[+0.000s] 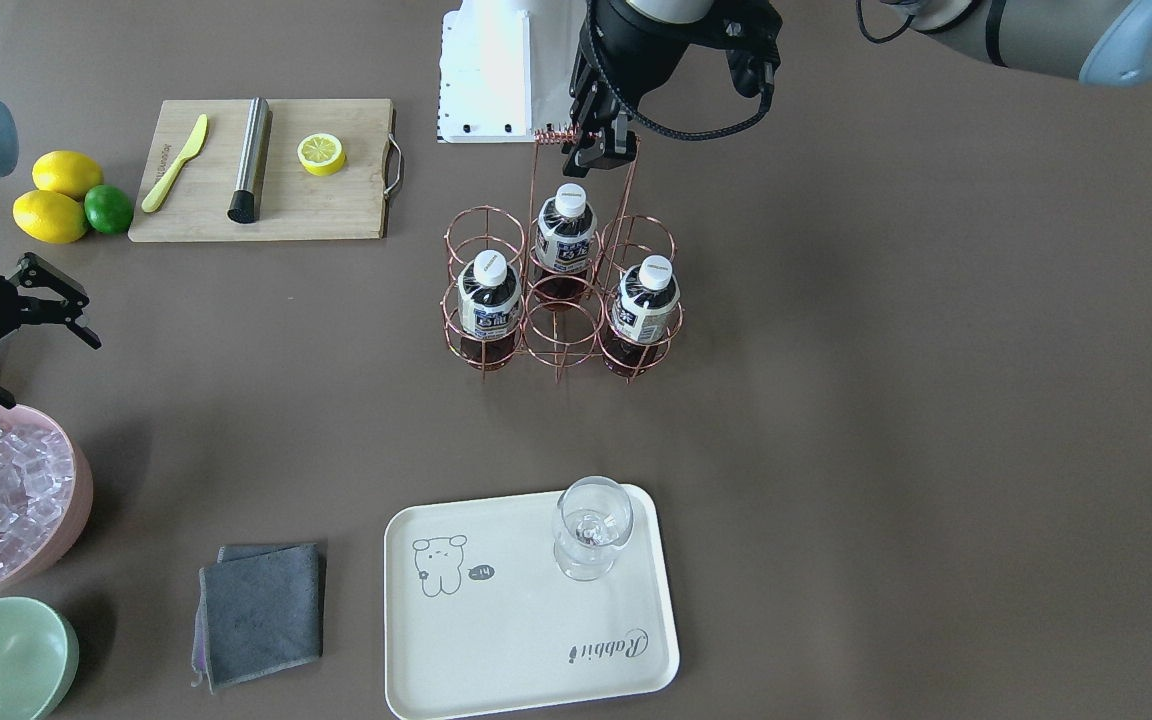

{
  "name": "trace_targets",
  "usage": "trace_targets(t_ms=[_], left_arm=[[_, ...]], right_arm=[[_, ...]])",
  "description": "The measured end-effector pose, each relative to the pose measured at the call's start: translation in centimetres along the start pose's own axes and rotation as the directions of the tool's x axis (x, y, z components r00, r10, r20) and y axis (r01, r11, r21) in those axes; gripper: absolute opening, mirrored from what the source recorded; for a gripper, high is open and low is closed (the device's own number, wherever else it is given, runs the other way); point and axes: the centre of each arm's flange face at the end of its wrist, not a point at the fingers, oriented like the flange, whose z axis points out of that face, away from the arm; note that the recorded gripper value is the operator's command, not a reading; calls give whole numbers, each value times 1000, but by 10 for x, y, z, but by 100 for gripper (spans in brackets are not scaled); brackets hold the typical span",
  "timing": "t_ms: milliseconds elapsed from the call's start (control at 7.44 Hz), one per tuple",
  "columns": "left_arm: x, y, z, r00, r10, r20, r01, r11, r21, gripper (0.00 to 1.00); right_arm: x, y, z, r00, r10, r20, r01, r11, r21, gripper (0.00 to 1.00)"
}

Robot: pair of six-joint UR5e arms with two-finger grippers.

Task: Take tea from basket to plate

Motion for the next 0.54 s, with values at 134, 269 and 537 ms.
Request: trace_targets(t_ms=[134, 269, 537], left_arm=[[6, -1, 9, 1000, -1, 2, 1, 1000, 3, 0], [12, -1, 17, 1000, -1, 3, 1, 1000, 7, 0], [19, -1, 25, 1000, -1, 5, 1, 1000, 9, 0]], right_arm=[[0, 0, 0, 1000, 1, 0, -1, 1000, 0, 100], [0, 0, 0, 1000, 2, -2, -1, 1000, 1, 100], [1, -2, 1, 1000, -4, -9, 4, 1000, 16, 100]])
